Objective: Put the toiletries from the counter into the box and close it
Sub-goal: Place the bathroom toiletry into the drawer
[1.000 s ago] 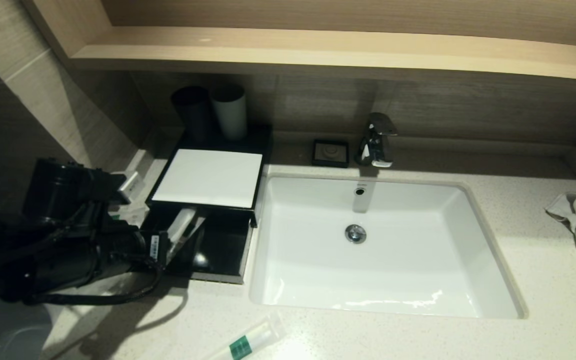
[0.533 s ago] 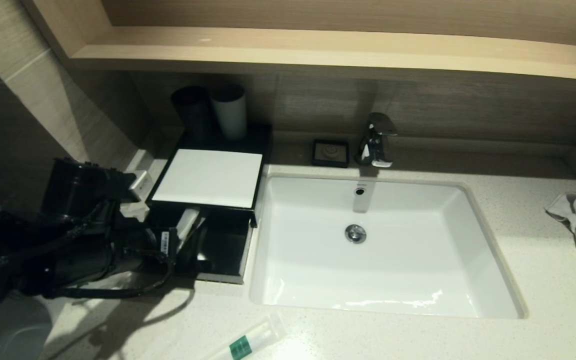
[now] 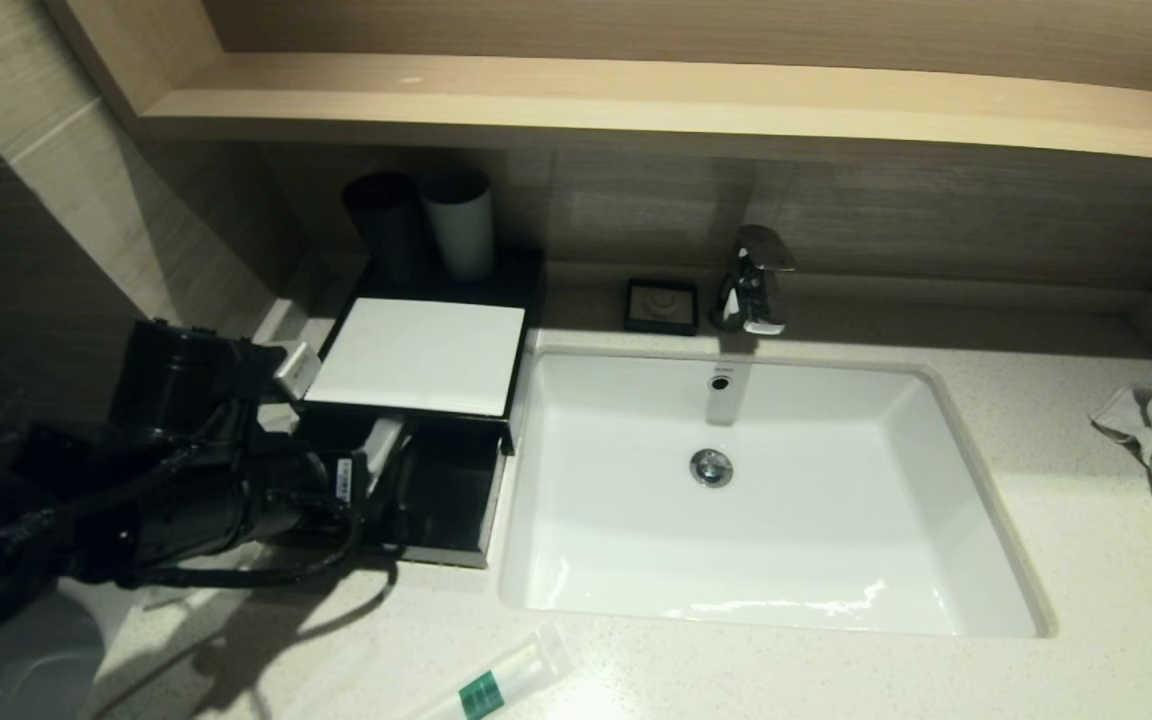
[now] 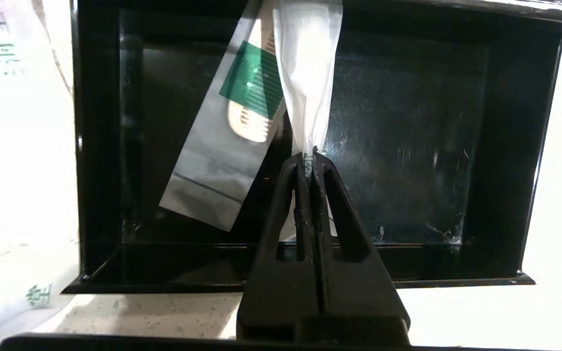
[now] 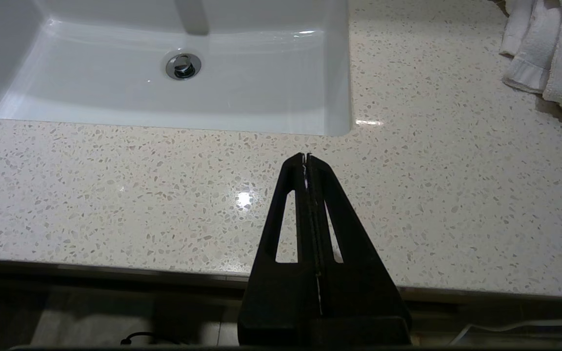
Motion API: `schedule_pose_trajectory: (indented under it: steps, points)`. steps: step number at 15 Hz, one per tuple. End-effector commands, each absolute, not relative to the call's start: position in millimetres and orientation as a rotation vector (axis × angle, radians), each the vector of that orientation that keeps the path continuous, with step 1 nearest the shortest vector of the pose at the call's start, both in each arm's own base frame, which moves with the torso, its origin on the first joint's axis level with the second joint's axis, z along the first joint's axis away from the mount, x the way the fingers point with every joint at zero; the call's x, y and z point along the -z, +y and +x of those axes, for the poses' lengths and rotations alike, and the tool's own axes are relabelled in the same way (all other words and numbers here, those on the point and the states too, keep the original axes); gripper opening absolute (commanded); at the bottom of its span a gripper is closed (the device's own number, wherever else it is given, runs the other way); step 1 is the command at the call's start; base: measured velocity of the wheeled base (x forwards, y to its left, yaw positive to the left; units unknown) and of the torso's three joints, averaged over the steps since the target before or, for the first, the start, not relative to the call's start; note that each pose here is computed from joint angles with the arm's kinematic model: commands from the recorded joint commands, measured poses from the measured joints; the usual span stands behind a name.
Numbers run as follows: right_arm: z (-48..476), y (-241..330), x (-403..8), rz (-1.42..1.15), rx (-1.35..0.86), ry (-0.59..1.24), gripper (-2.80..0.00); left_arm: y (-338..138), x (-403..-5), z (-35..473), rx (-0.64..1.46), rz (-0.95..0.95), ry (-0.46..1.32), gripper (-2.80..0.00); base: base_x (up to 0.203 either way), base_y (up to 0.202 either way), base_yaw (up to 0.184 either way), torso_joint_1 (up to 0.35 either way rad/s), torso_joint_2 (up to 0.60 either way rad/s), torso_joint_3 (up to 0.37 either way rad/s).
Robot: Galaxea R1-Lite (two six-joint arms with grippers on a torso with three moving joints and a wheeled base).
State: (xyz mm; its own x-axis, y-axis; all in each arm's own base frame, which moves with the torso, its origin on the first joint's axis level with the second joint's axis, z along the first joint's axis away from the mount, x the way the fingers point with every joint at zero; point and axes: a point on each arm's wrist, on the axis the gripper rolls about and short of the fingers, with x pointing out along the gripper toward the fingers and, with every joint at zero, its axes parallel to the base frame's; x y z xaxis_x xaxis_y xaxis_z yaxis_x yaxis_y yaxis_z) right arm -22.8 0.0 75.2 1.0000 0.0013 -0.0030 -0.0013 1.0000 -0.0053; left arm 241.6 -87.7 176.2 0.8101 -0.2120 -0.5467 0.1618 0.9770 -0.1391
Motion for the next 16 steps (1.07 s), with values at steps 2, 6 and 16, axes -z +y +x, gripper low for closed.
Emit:
schedule_pose_trajectory:
  steps: [2,6,16]
  points:
    - [-22.8,0.0,-75.2,-0.006,-0.002,0.003,-2.8,-91.2,-171.5,245.0,0.201,-0.095,0.605,-2.8,0.0,0.0,0.0,0.0,0.0,0.0]
    - [-22.8,0.0,-75.2,-0.006,-0.002,0.003,-2.8,-95.6,-168.7,245.4,0.215,-0.088,0.615,-2.8,0.0,0.0,0.0,0.0,0.0,0.0]
    - [-22.8,0.0,-75.2,-0.006,-0.002,0.003,-2.8,-100.3,-164.3,253.9,0.215,-0.104,0.593,-2.8,0.0,0.0,0.0,0.0,0.0,0.0]
